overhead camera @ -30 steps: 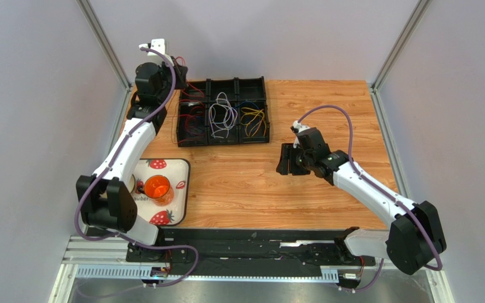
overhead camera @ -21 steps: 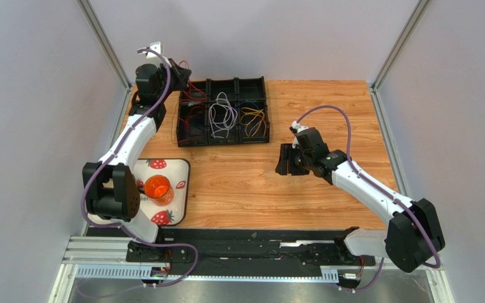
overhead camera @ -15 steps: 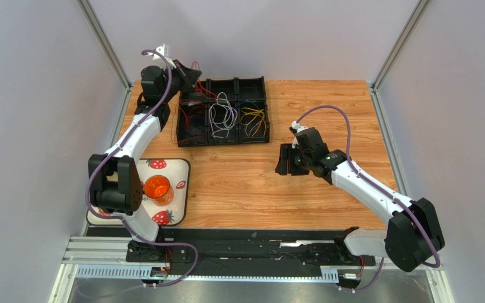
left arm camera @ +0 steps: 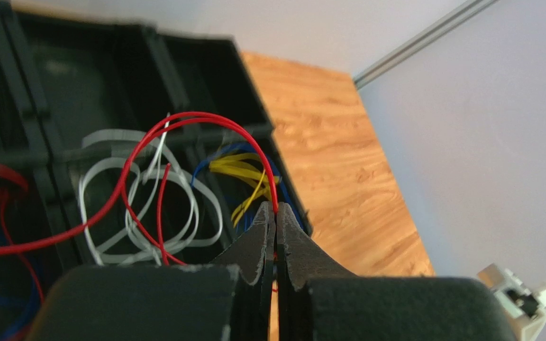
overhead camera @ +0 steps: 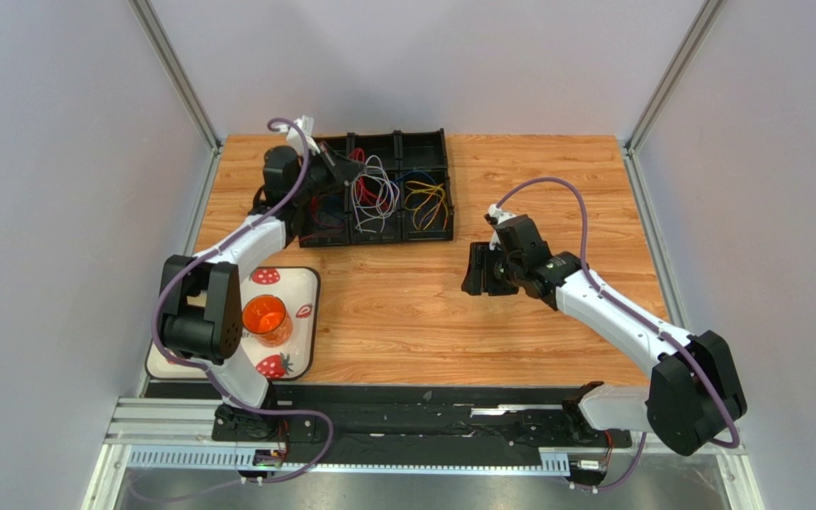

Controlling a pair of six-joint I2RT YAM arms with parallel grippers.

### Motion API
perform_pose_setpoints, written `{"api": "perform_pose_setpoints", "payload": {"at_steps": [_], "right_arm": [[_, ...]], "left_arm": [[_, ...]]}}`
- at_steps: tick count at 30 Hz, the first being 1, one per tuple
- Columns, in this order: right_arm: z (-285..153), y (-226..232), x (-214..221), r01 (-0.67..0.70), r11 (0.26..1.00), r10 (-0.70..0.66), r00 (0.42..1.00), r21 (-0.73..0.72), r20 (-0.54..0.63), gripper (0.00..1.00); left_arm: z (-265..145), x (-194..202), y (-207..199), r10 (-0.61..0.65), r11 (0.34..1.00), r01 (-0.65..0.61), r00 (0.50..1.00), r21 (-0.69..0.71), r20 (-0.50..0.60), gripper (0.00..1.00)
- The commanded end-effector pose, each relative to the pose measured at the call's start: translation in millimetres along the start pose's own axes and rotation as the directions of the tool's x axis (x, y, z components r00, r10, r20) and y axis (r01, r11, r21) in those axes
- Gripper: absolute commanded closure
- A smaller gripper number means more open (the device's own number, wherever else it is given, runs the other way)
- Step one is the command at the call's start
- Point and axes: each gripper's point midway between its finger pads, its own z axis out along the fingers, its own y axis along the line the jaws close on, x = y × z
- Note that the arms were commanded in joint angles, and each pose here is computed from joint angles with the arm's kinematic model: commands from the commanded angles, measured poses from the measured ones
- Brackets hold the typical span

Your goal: Untangle the cables

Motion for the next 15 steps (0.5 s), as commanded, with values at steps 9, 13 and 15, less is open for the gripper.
{"api": "perform_pose_setpoints", "payload": {"at_steps": [9, 13, 15], "right_arm": [[-5, 17, -15, 0.012, 0.998, -0.009, 0.999, -0.054, 0.053, 0.45], [-7, 17, -15, 0.013, 0.998, -0.010, 0.998, -0.054, 0.059, 0.45], [-7, 17, -15, 0.015, 0.998, -0.012, 0.998, -0.053, 0.060, 0.45]], "left_arm": [[-63, -15, 23, -0.011, 0.986, 0.027, 0.995, -0.162, 0.102, 1.00], [-60, -22, 37, -0.046, 0.983, 0.056, 0.997, -0.173, 0.058, 1.00], [-54, -18, 42, -0.064, 0.984, 0.068, 0.998, -0.164, 0.027, 1.00]]}}
